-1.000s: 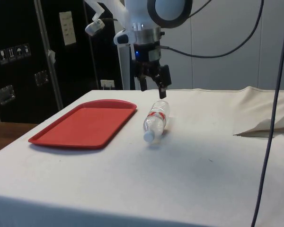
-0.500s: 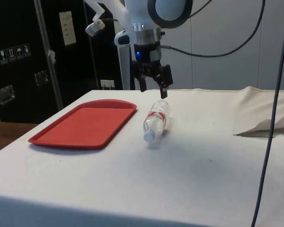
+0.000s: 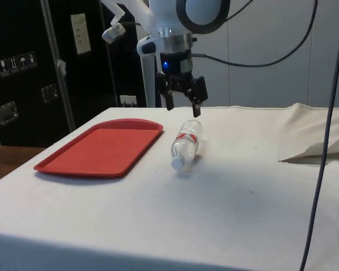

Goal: Place the bottle upright on the tray.

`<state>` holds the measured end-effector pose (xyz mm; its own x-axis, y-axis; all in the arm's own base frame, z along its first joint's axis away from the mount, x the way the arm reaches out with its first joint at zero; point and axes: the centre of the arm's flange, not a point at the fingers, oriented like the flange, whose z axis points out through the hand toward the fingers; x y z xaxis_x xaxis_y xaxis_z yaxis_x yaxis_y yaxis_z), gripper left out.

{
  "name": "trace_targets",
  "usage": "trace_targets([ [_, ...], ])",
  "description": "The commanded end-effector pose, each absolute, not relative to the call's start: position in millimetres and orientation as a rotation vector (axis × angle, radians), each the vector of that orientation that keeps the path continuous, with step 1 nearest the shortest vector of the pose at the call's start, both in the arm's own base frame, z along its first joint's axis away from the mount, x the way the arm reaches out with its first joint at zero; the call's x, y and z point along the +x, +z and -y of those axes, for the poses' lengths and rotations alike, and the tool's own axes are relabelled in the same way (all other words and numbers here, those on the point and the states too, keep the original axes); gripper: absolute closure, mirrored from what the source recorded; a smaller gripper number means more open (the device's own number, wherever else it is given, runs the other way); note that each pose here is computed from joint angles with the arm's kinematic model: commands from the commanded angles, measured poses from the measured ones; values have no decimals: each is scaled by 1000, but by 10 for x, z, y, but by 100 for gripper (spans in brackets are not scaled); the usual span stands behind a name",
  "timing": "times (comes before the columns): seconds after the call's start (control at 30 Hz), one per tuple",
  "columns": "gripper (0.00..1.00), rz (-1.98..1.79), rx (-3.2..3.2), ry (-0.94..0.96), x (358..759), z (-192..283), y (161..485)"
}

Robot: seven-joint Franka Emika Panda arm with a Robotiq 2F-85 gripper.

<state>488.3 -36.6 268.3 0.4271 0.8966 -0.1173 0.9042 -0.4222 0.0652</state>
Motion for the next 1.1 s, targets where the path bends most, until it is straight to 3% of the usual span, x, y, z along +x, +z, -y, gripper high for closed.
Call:
trace_targets([
  [0.0, 0, -1634, 2538, -89, 4888, 359, 2682],
  [1.07, 0, -1842, 2401, -107, 4879, 324, 2666],
])
